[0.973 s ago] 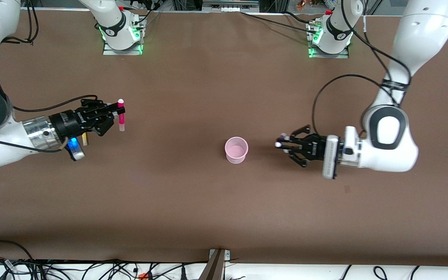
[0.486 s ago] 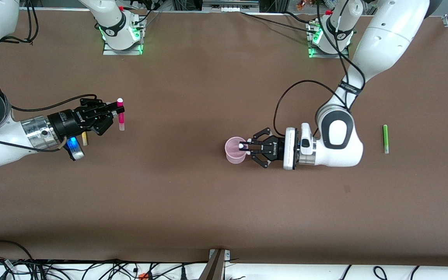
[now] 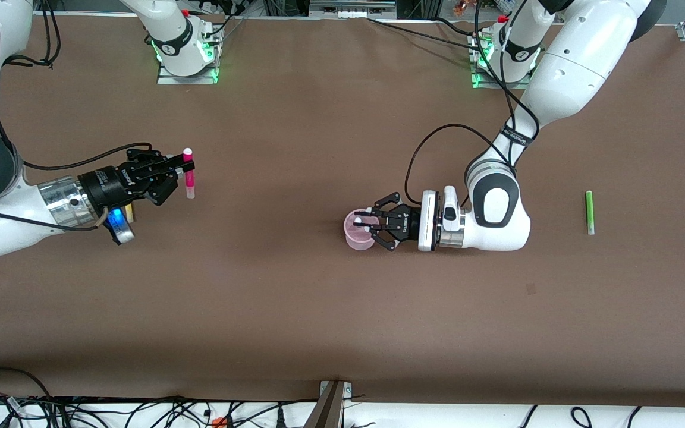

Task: Organize pens into pink holder with both arms
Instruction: 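Open the left gripper to drop the blue marker into the pink cup, then move the pink highlighter over the cup with the right gripper while the left gripper withdraws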

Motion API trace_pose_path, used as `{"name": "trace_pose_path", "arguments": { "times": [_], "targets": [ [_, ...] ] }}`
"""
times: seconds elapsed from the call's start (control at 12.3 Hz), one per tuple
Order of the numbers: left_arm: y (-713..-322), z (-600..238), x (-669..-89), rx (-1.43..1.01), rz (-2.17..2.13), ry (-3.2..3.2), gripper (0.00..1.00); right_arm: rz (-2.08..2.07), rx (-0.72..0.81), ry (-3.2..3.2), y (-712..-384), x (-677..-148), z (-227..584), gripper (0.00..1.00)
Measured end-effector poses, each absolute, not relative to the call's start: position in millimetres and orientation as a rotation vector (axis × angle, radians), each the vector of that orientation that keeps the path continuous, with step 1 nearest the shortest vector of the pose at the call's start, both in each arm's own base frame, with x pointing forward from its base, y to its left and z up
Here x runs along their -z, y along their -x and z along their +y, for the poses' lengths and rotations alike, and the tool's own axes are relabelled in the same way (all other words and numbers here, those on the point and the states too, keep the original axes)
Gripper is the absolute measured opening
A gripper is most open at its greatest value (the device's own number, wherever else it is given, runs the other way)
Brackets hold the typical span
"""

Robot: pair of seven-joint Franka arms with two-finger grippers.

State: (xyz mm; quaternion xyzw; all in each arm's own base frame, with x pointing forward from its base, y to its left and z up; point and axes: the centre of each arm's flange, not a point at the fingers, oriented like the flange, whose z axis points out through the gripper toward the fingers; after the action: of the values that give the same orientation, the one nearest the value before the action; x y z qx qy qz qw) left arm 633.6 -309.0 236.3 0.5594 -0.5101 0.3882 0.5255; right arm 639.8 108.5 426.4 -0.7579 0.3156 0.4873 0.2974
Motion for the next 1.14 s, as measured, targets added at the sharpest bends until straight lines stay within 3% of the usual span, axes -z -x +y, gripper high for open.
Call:
{"name": "trace_pose_path", "arguments": {
  "times": [0.41, 0.49, 0.89, 1.14],
  "targets": [
    [-648, -268, -293, -0.766, -1.167, -1.399, 0.96, 0.897, -1.271, 2.047, -641, -427, 155, 0.18],
    [-653, -243, -312, -0.677, -1.175, -1.436, 1.00, 0.905, -1.259, 2.055, -641, -425, 167, 0.18],
    [-663, -122, -382, -0.144, -1.250, -1.699, 1.00, 0.979, -1.191, 1.969, -633, -385, 280, 0.18],
    [-659, -90, -406, 0.126, -1.183, -1.902, 1.00, 1.040, -1.142, 1.840, -625, -365, 352, 0.18]
  ]
}}
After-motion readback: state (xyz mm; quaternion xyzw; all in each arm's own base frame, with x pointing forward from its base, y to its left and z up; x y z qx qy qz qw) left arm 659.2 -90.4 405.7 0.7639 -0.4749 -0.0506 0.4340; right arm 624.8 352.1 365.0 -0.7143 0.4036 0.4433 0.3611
